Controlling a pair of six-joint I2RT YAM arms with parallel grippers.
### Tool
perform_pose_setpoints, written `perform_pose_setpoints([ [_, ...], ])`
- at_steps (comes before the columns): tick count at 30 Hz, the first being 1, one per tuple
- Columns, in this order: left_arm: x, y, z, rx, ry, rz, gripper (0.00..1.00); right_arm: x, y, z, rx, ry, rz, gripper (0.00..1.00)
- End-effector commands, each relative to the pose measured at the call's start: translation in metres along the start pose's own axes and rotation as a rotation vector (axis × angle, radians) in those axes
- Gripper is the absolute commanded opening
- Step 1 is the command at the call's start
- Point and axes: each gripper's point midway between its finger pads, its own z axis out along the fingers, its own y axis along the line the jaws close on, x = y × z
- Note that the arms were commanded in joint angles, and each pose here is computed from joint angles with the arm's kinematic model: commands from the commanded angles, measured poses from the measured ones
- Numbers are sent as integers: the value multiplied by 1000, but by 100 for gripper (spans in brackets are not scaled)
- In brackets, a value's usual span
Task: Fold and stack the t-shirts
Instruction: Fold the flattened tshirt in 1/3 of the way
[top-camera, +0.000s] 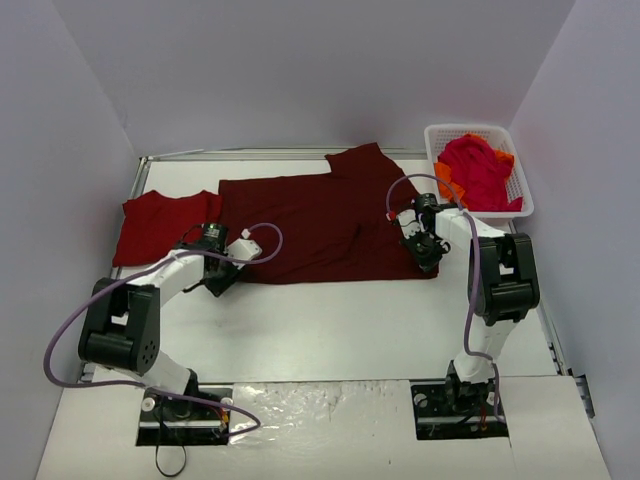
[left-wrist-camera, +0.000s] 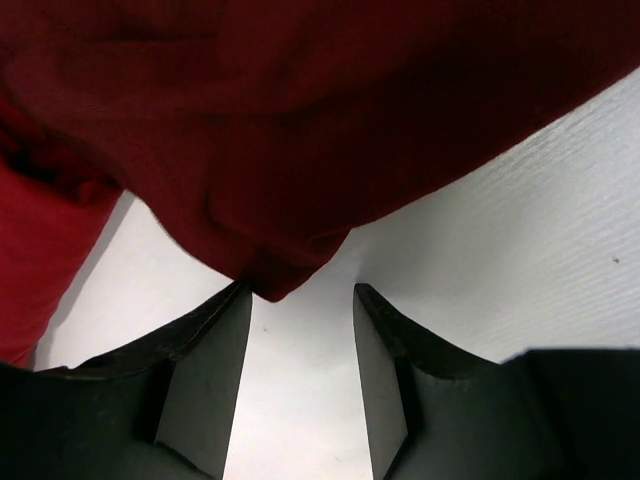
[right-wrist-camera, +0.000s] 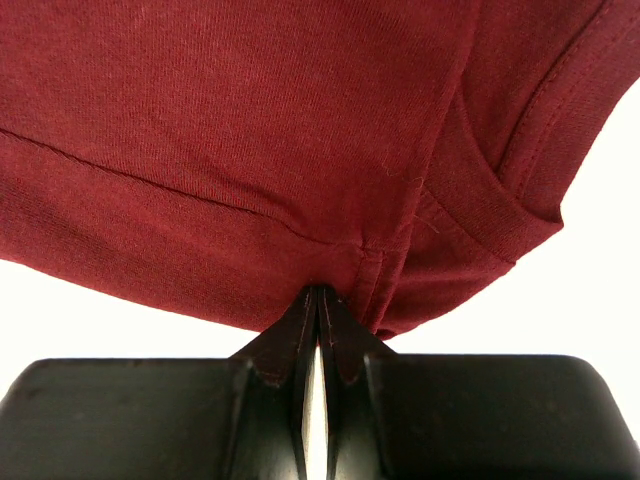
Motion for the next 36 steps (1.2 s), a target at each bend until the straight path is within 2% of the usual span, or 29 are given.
perform_pose_setpoints([
  [1, -15, 8, 1, -14, -34, 16, 44, 19, 5, 25, -34, 75, 15, 0],
  [5, -14, 8, 10, -6, -14, 16, 44, 20, 5, 27, -33, 79, 15, 0],
  [7, -14, 12, 11, -21, 2, 14, 40, 20, 5, 27, -33, 80, 15, 0],
  [8, -12, 13, 14, -24, 13, 12, 29, 19, 5, 27, -32, 77, 15, 0],
  [12, -9, 15, 13, -34, 33, 22, 3, 21, 3, 27, -24, 84, 15, 0],
  [21, 4, 25, -11, -78, 78, 149, 2, 23, 1, 29, -6, 94, 17, 0],
  [27, 10, 24, -29, -65, 77, 181, 2, 26, -1, 29, 6, 102, 16, 0],
  [36, 34, 1, -4, 30, 163, 155, 2, 26, 0, 29, 3, 101, 18, 0],
])
